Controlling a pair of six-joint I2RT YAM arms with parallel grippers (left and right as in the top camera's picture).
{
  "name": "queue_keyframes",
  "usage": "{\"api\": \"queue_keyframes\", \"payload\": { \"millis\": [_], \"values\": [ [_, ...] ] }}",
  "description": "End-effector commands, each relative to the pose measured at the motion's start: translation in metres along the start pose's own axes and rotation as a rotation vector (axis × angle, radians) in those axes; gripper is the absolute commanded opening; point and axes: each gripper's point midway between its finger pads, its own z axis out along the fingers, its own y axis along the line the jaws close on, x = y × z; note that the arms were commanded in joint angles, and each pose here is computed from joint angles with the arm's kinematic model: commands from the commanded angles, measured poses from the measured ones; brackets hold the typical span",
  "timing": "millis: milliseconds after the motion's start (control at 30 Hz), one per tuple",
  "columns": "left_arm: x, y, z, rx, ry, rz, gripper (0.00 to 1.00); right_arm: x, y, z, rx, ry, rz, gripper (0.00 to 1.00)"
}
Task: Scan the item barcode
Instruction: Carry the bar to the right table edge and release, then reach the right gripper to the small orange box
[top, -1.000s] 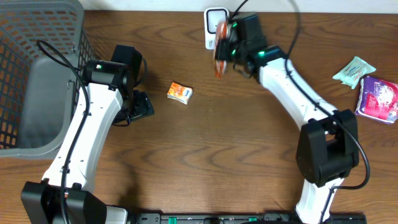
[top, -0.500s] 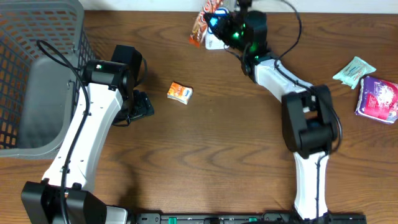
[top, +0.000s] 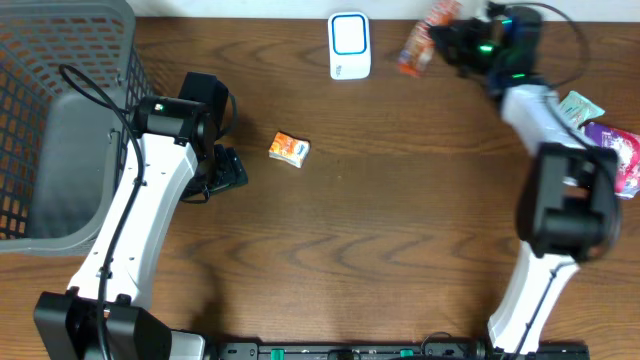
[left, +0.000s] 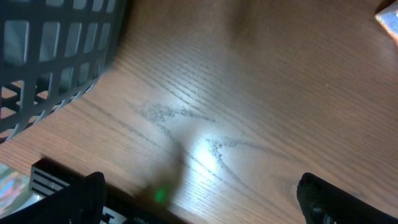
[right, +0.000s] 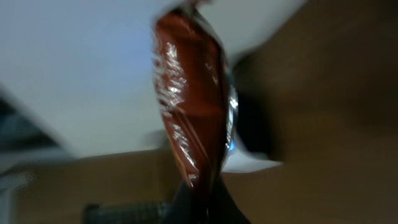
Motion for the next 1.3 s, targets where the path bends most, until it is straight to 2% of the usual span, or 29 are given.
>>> {"api": "queue_keyframes", "payload": {
  "millis": [0, 133, 267, 300, 333, 367, 400, 433, 600, 767, 900, 1067, 1200, 1267],
  "values": [
    [0.001, 0.003, 0.000, -0.005, 0.003, -0.016, 0.98, -0.041, -0.020, -0.078, 0.216, -0.134, -0.114, 0.01],
    [0.001, 0.003, 0.000, -0.005, 0.003, -0.016, 0.98, -0.069, -0.069, -0.167, 0.514, -0.249, -0.121, 0.01],
    [0.001, 0.003, 0.000, -0.005, 0.003, -0.017, 0.98, -0.085, -0.099, -0.246, 0.703, -0.324, -0.114, 0.01],
    [0.001, 0.003, 0.000, -0.005, 0.003, -0.017, 0.98, -0.087, -0.107, -0.261, 0.739, -0.339, -0.099, 0.04],
    [0.001, 0.003, 0.000, -0.005, 0.003, -0.017, 0.98, -0.088, -0.114, -0.274, 0.767, -0.353, -0.076, 0.31],
    [0.001, 0.003, 0.000, -0.005, 0.003, -0.016, 0.98, -0.088, -0.125, -0.290, 0.787, -0.360, -0.029, 0.86],
    [0.001, 0.003, 0.000, -0.005, 0.003, -0.016, 0.98, -0.087, -0.129, -0.294, 0.789, -0.355, -0.012, 0.95],
    [0.001, 0.003, 0.000, -0.005, 0.003, -0.016, 0.98, -0.085, -0.131, -0.296, 0.785, -0.347, -0.004, 0.98],
    [0.001, 0.003, 0.000, -0.005, 0.003, -0.016, 0.98, -0.072, -0.108, -0.264, 0.655, -0.232, -0.106, 0.99],
    [0.001, 0.003, 0.000, -0.005, 0.003, -0.017, 0.98, -0.024, -0.061, -0.190, 0.459, -0.018, -0.243, 0.99],
    [0.001, 0.003, 0.000, -0.005, 0.003, -0.016, 0.98, 0.052, -0.022, -0.123, 0.351, 0.216, -0.367, 0.98],
    [0.001, 0.003, 0.000, -0.005, 0.003, -0.016, 0.98, 0.153, 0.011, -0.056, 0.278, 0.453, -0.661, 0.96],
    [0.001, 0.003, 0.000, -0.005, 0.003, -0.016, 0.98, 0.203, 0.016, -0.013, 0.389, 0.450, -0.771, 0.99],
    [0.001, 0.003, 0.000, -0.005, 0.003, -0.016, 0.98, 0.231, 0.019, 0.016, 0.389, 0.439, -0.799, 0.95]
  ]
}}
